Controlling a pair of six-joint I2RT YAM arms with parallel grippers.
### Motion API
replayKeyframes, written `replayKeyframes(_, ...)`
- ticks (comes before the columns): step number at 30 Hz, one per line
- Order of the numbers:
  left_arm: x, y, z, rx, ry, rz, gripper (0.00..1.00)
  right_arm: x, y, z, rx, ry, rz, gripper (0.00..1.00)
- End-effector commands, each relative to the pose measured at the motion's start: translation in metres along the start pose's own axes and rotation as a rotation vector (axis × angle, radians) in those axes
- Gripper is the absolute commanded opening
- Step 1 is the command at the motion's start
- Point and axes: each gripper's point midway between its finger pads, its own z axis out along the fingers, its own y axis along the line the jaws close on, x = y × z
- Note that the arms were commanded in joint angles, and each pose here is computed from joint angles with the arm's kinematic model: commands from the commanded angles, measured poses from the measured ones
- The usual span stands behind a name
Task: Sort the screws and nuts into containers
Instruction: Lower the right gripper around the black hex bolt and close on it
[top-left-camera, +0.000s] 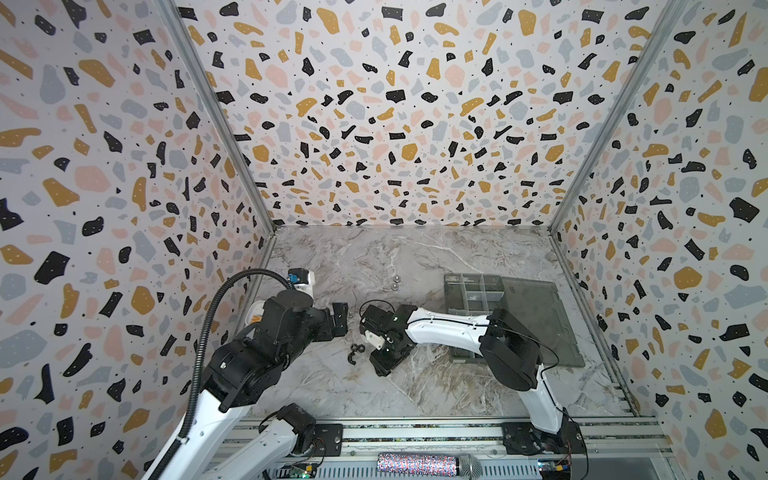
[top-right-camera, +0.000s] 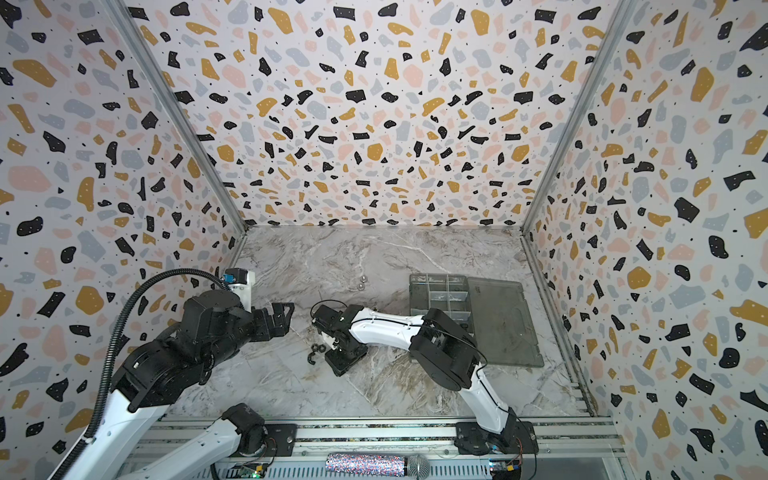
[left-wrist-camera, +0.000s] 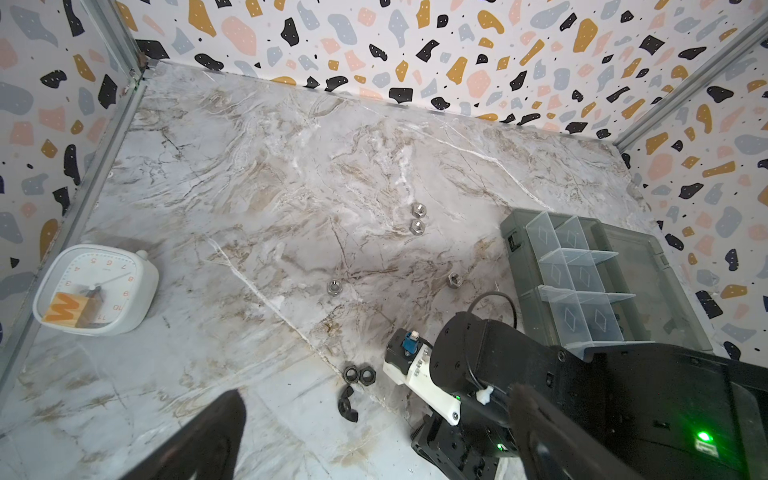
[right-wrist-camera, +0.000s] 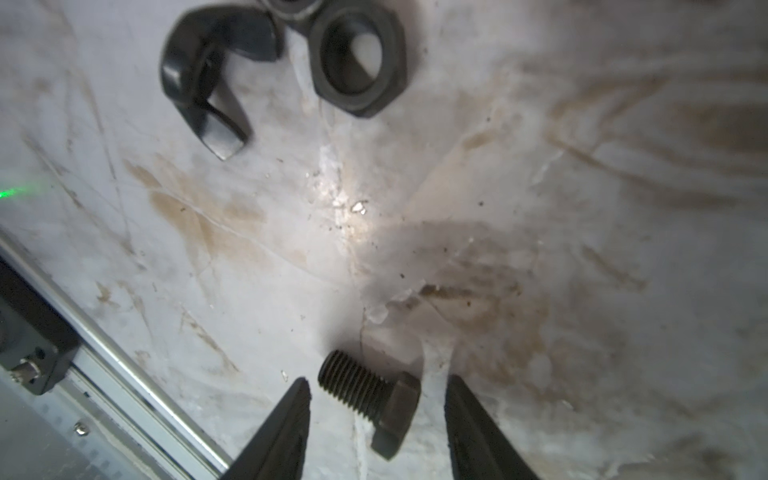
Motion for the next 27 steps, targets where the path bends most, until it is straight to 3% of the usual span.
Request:
replayKeyframes(1,-0.009,0.001,-0.008,0.002,-0.033,0.008,1.00,-0.003,0.003,-0.002,0.012,-0.002,0.009,0.54)
replayKeyframes(16,-0.007,0.006,-0.016,-0.002,-0.046,0.006,1.00,0.014,-0.008,0.028,0.177,0.066,-0.003,0.49)
replayKeyframes(27,-0.006,0.004,-0.014,0.006,-0.044,0.009,1.00,0.036,-0.026,0.024,0.266,0.099,0.020,0.49)
